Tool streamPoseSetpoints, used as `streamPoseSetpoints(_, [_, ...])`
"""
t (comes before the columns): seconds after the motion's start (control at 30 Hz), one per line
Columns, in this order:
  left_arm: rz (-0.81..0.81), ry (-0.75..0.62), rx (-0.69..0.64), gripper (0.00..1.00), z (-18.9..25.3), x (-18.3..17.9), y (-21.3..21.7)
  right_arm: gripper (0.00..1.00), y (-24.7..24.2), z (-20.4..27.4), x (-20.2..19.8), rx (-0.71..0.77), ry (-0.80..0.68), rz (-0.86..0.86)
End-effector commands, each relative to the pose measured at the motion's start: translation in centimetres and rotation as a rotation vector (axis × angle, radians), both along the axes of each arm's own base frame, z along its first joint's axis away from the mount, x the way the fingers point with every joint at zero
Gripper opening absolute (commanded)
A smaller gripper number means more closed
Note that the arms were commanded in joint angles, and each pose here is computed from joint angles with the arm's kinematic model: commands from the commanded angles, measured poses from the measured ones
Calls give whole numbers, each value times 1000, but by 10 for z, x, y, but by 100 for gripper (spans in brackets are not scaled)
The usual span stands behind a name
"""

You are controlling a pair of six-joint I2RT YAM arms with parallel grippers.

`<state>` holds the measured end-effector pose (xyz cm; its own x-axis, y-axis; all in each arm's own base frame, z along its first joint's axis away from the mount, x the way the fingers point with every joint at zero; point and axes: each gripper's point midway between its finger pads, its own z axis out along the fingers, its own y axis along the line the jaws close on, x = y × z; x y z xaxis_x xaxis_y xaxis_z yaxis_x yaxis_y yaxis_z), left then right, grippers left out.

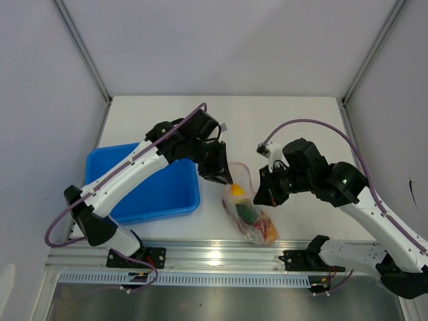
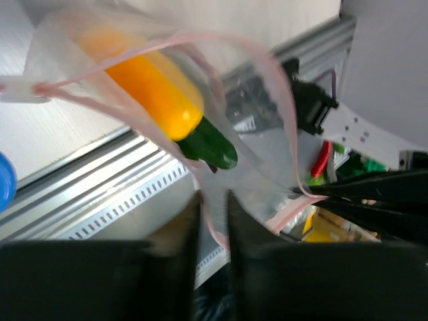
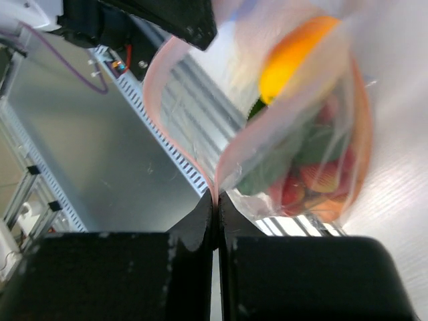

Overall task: Place the food in the zip-top bag and seal the zipper
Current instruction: Adjust the zipper food storage bag at the center of the board, then zip the zipper food storage bag at the center of the board.

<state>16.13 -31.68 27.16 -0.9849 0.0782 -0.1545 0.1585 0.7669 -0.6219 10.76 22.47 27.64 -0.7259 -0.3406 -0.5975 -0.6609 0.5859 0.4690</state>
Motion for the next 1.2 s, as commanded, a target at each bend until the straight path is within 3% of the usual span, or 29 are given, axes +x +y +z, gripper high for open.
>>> streamPoseSetpoints(0.0, [156,-42,-25,32,30,12,18,0,-5,19,15,11,-107,-60])
streamPoseSetpoints(0.03, [181,-23,-23,41,31,11,22,0,-7,22,16,12,-119,-67])
streamPoseSetpoints(0.07, [189,-19,-30,61,34,10,24,0,-8,27,15,23,-131,-66])
streamPoseSetpoints(0.13, [204,15,-59,73,40,3,26,0,-13,32,14,24,-151,-72])
streamPoseSetpoints(0.37, [183,195,-177,98,52,-31,17,0,-19,31,13,8,-191,-55])
streamPoseSetpoints(0.57, [249,387,-119,99,50,-41,0,0,-11,39,14,36,-217,-24])
streamPoseSetpoints(0.67, [259,414,-118,99,66,-38,-21,0,-8,37,15,25,-219,-16])
streamPoseSetpoints(0.8, [313,522,-17,99,63,-44,-29,0,-8,37,17,16,-239,-21])
streamPoseSetpoints(1.17, [471,612,68,99,51,-40,-28,0,-12,26,20,-21,-265,-54])
